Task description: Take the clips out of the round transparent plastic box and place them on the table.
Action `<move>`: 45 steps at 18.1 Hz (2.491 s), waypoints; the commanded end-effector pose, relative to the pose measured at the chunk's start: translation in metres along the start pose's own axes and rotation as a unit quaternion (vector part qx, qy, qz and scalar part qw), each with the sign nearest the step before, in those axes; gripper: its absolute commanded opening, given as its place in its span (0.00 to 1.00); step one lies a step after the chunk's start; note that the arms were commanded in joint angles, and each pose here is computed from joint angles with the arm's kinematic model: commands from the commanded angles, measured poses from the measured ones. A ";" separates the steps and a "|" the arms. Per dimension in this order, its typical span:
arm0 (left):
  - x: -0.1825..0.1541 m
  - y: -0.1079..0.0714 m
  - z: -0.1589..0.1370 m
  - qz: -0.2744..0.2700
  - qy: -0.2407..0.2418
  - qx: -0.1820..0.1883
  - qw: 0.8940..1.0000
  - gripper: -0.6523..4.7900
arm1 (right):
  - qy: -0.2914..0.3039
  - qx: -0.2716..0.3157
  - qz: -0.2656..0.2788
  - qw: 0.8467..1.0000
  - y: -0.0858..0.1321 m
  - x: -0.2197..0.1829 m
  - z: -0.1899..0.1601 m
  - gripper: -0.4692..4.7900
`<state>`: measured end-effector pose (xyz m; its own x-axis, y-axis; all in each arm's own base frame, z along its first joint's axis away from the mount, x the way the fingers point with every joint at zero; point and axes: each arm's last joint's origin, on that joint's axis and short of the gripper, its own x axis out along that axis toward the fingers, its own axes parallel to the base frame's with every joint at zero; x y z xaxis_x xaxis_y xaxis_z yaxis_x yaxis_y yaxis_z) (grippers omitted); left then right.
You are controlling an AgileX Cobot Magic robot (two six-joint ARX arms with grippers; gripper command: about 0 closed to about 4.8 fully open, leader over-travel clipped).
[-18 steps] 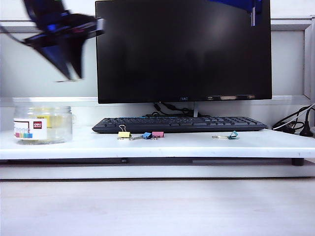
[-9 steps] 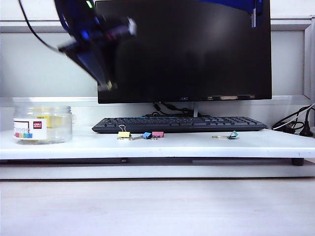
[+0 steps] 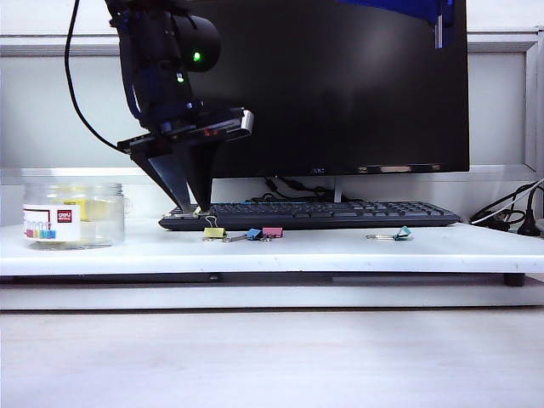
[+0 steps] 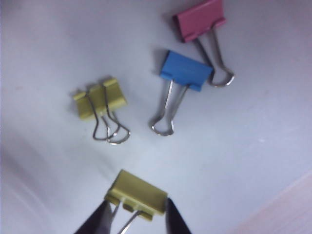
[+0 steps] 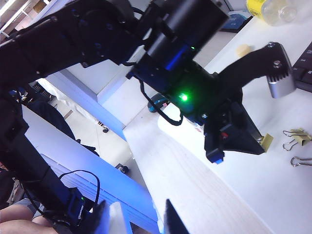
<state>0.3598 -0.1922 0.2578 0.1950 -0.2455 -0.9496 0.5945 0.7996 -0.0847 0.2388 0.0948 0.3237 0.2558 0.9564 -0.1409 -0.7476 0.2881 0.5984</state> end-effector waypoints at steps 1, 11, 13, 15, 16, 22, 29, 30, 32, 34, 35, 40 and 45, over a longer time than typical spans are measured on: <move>0.007 0.001 0.001 0.001 0.007 -0.002 1.000 0.40 | -0.003 -0.013 0.005 1.000 0.003 0.000 0.002 0.37; 0.024 0.003 0.001 -0.002 0.029 -0.007 1.000 0.41 | 0.002 -0.010 0.011 1.000 0.003 0.000 0.001 0.37; 0.024 0.003 0.001 -0.002 0.031 -0.007 0.999 0.46 | 0.007 -0.011 0.009 1.000 0.002 0.000 0.000 0.37; 0.024 0.003 0.000 -0.003 0.034 -0.007 0.999 0.46 | 0.009 -0.011 0.008 1.000 0.002 0.000 -0.001 0.37; 0.024 0.003 0.000 -0.003 0.036 -0.007 0.999 0.46 | 0.011 -0.013 0.007 1.000 0.002 0.000 -0.002 0.37; 0.021 0.002 -0.001 -0.003 0.040 -0.008 0.999 0.71 | 0.017 -0.009 0.003 1.000 0.001 -0.001 -0.003 0.37; -0.048 -0.006 -0.007 0.024 -0.048 0.012 0.998 0.76 | 0.016 -0.033 0.010 0.999 0.002 -0.001 -0.002 0.37; -0.056 -0.004 -0.010 0.043 -0.051 0.015 0.998 0.76 | 0.016 -0.036 0.009 0.999 0.002 -0.001 -0.002 0.37; -0.075 -0.001 -0.018 0.082 -0.053 0.010 0.995 0.76 | 0.015 -0.042 0.010 0.999 0.003 -0.001 0.000 0.37; -0.089 0.016 -0.031 0.093 -0.035 -0.017 0.995 0.76 | 0.011 -0.060 0.011 0.998 0.008 -0.002 0.006 0.37; -0.090 0.024 -0.035 0.094 -0.022 -0.033 0.995 0.76 | 0.008 -0.066 0.012 0.998 0.010 -0.002 0.010 0.37; -0.093 0.040 -0.045 0.092 0.002 -0.060 0.994 0.76 | 0.022 -0.103 -0.040 0.994 0.019 -0.007 0.019 0.37; -0.090 0.040 -0.043 0.077 -0.004 -0.060 0.995 0.76 | 0.045 -0.113 -0.094 0.988 0.022 -0.011 0.020 0.38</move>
<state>0.3324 -0.1144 0.3260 0.2799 -0.1091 -0.9538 0.4587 0.8880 0.0330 0.2326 0.0902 0.3516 0.3469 0.8854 -0.3094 -0.8063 0.4500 0.3839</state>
